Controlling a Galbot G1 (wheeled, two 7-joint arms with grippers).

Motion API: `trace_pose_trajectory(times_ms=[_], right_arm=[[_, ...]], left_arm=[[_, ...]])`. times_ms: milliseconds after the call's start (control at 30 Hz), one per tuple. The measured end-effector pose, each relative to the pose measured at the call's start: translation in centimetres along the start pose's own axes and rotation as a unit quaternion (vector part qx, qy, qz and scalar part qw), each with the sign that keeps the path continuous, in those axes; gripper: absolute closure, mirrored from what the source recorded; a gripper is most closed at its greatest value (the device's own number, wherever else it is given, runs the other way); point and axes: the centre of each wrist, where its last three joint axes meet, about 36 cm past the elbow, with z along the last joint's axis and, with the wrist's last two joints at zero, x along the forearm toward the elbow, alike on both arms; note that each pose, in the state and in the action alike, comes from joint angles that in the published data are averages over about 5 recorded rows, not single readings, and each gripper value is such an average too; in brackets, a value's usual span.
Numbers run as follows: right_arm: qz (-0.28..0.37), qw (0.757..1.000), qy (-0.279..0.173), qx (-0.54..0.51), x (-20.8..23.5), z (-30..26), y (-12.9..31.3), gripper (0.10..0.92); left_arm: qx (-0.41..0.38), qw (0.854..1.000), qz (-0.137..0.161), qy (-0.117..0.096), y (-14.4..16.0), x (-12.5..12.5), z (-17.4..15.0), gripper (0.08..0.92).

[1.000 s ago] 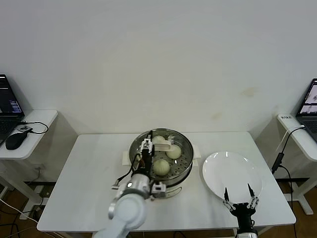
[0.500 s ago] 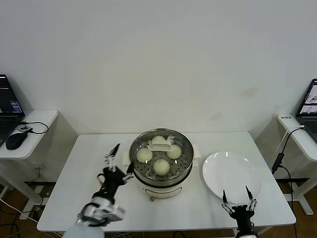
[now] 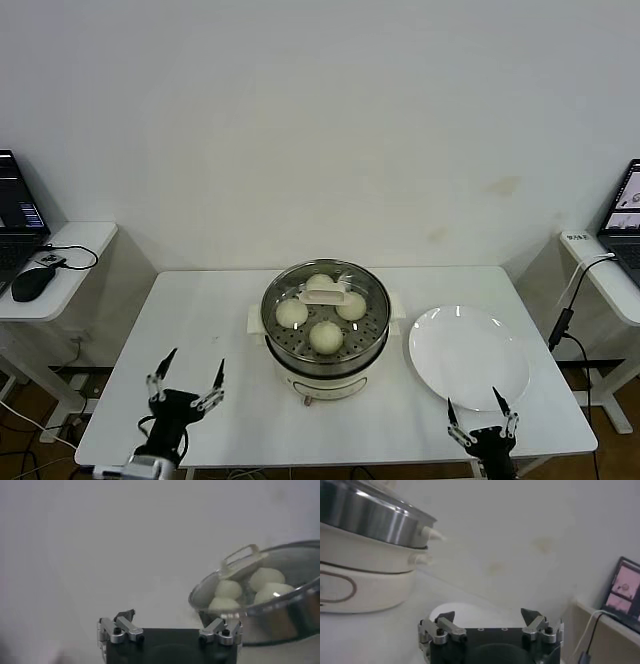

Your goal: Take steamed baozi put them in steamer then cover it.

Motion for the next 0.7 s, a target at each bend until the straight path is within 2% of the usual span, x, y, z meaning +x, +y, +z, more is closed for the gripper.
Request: trace_pose_trajectory(times_ms=[300,700], right_arm=[[-0.014,0.999,0.003,-0.03,0.3,-0.5,0.6,0.2],[-0.029,0.996,0.006,-0.079,0.4,-1.4,1.7,0.199]], left_arm=[[0.066,0.997,-0.028,0.023,1.0,1.7,3.5,0.177],[0.089,0.994,-0.046,0.03,2.0,2.4,5.0,0.177]])
